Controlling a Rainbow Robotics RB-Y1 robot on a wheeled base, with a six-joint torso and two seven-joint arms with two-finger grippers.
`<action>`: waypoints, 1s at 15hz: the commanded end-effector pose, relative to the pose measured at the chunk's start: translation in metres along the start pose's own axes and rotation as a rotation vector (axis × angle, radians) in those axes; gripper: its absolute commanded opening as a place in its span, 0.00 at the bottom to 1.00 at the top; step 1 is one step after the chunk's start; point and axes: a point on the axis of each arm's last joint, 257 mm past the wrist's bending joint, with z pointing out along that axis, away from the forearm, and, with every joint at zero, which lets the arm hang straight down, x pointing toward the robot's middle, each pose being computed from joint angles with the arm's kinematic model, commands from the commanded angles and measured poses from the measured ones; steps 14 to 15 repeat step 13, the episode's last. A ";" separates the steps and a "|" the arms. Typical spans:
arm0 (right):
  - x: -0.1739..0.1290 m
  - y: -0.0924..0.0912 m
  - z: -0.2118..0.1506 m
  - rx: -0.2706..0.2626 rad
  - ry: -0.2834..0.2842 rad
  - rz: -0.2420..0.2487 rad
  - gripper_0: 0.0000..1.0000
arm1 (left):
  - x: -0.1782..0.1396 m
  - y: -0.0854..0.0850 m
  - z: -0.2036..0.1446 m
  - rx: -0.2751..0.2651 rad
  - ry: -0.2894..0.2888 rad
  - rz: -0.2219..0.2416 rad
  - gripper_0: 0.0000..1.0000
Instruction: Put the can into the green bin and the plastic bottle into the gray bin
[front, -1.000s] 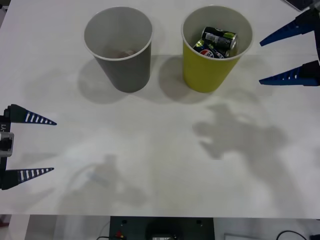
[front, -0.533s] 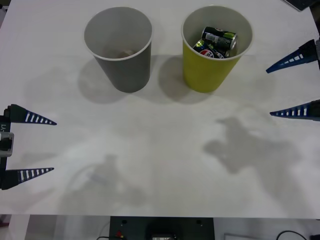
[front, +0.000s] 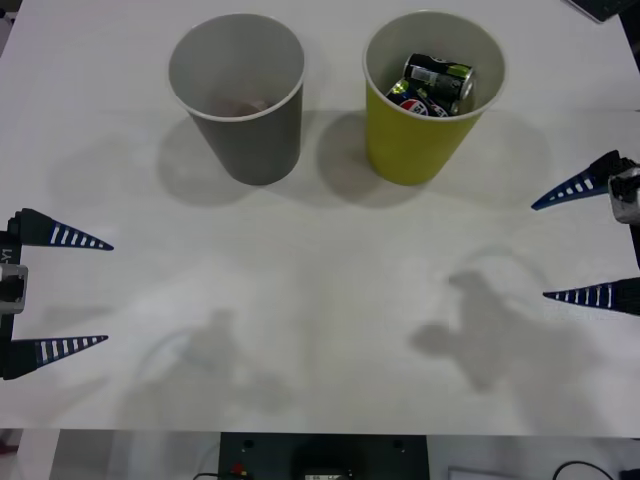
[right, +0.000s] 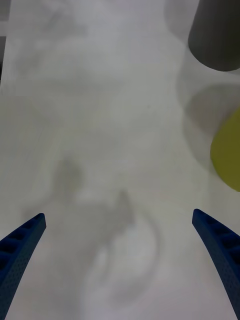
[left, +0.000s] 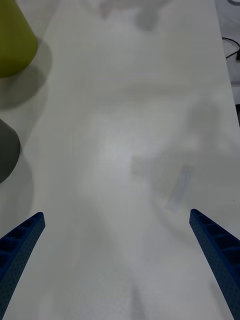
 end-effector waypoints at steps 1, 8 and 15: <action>0.004 0.025 0.001 -0.018 0.020 -0.008 1.00 | 0.000 0.000 0.000 0.000 0.000 0.000 1.00; 0.016 0.056 -0.002 -0.026 0.063 -0.013 1.00 | 0.000 0.000 0.000 0.000 0.000 0.000 1.00; 0.019 0.055 -0.002 -0.021 0.074 -0.017 1.00 | 0.000 0.000 0.000 0.000 0.000 0.000 1.00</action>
